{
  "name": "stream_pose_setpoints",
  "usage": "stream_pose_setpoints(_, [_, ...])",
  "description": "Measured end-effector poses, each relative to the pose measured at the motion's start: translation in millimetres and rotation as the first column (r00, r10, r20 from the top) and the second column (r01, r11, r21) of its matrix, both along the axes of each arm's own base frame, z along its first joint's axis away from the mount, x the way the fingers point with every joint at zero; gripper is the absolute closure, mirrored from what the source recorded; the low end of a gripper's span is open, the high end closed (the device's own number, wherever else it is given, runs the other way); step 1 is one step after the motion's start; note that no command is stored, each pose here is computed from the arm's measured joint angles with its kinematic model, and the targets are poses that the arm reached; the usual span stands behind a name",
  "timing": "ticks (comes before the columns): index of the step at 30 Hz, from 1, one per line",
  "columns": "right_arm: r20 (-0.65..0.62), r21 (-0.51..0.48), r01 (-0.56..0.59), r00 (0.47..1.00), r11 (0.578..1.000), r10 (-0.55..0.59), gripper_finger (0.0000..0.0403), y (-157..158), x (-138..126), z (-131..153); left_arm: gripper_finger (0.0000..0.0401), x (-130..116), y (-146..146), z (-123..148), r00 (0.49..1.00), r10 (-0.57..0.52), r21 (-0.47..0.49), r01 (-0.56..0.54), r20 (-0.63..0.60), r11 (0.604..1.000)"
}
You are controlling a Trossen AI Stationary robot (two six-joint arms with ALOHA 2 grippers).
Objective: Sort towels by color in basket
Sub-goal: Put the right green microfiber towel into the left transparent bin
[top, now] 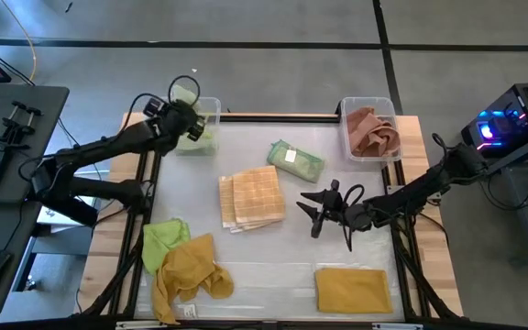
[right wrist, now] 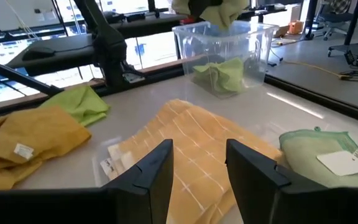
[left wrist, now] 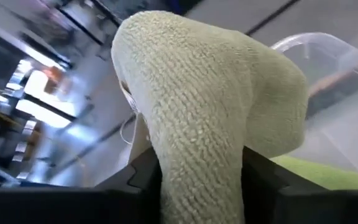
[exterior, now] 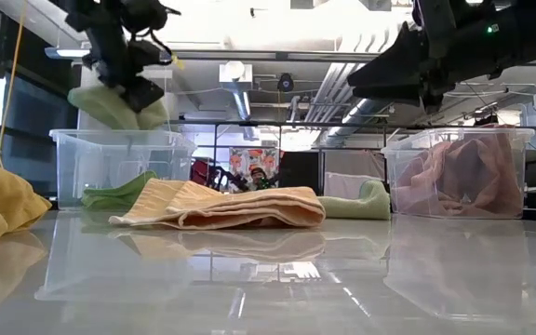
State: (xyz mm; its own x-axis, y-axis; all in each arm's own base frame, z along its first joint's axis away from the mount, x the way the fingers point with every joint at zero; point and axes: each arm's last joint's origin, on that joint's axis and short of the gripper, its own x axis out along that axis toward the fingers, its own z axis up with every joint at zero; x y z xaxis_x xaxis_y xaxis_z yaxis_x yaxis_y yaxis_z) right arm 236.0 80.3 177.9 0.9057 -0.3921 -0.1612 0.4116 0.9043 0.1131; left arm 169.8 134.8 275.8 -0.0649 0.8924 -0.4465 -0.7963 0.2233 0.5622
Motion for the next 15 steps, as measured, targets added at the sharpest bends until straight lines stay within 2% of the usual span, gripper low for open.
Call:
stream_pose_setpoints(4, [-0.019,0.013,0.004,1.000,1.000,-0.004,0.0261,0,-1,-3,0.0219,-4,9,-2,0.998,-0.020,-0.050,0.022,0.054,0.998])
stream_pose_setpoints(11, [-0.027,0.048,0.013,1.000,0.999,-0.011,0.0261,-1,-1,-5,0.0166,-11,16,7,0.994,0.003,-0.001,-0.003,0.105,1.000])
stream_pose_setpoints(15, [-0.031,0.067,0.019,0.999,0.998,-0.017,0.0261,-1,-2,-7,0.0151,-15,15,11,0.991,0.014,0.008,-0.016,0.133,1.000])
